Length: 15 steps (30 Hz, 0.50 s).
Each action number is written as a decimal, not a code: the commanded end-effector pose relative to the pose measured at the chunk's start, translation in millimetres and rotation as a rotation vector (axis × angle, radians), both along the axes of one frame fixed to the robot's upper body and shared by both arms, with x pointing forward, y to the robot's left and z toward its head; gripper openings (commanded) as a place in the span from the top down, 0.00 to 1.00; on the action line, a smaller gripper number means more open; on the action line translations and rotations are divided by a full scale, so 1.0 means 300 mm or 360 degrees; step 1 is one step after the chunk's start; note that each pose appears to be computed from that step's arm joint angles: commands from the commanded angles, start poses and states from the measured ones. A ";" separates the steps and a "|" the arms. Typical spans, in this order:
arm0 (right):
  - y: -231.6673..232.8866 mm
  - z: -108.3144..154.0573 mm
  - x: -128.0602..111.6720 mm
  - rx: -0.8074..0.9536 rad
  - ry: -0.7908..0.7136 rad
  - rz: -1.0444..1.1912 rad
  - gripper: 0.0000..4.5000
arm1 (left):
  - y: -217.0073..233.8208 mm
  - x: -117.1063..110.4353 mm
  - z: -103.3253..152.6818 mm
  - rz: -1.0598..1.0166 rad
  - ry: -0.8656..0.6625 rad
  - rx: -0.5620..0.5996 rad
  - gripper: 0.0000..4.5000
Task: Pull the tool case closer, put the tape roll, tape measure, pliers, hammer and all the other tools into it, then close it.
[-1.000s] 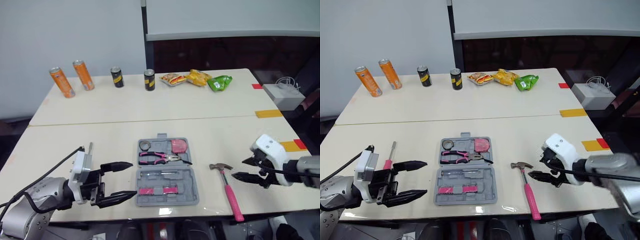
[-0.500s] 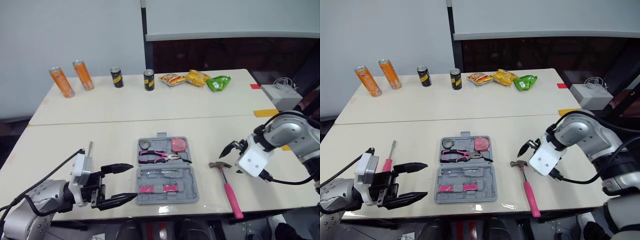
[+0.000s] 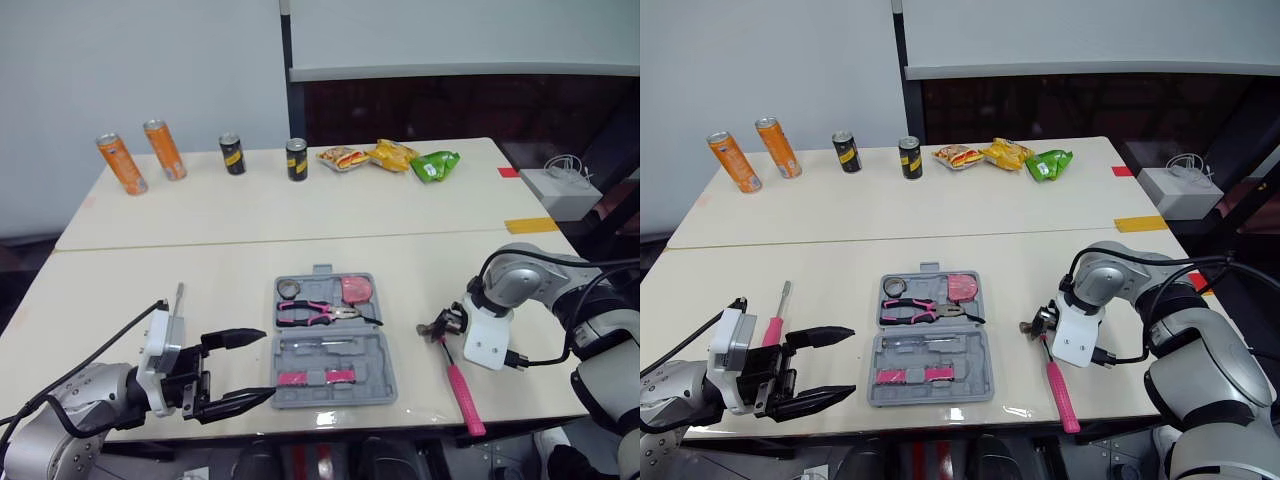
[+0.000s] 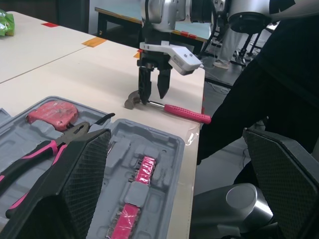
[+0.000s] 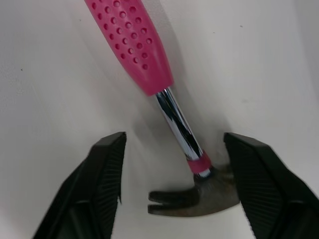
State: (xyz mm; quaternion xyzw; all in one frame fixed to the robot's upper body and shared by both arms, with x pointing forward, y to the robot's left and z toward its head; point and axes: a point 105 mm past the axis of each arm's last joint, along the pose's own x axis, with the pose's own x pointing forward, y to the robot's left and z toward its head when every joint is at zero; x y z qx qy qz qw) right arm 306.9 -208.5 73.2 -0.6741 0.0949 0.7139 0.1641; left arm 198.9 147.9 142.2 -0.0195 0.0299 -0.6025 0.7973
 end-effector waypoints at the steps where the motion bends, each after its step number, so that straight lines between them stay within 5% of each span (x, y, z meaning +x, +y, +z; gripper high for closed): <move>1: 0.007 -0.010 0.007 -0.0026 -0.0013 0.0052 0.57 | 0.002 -0.006 0.034 -0.0002 -0.0077 -0.0008 0.00; 7: -0.009 -0.032 0.004 -0.0015 0.0000 0.0002 0.99 | 0.001 -0.008 0.032 0.0003 -0.0076 -0.0010 0.00; 15: -0.106 0.030 -0.015 0.0266 0.0018 -0.0540 0.99 | -0.012 -0.011 0.028 0.0018 -0.0076 -0.0033 0.00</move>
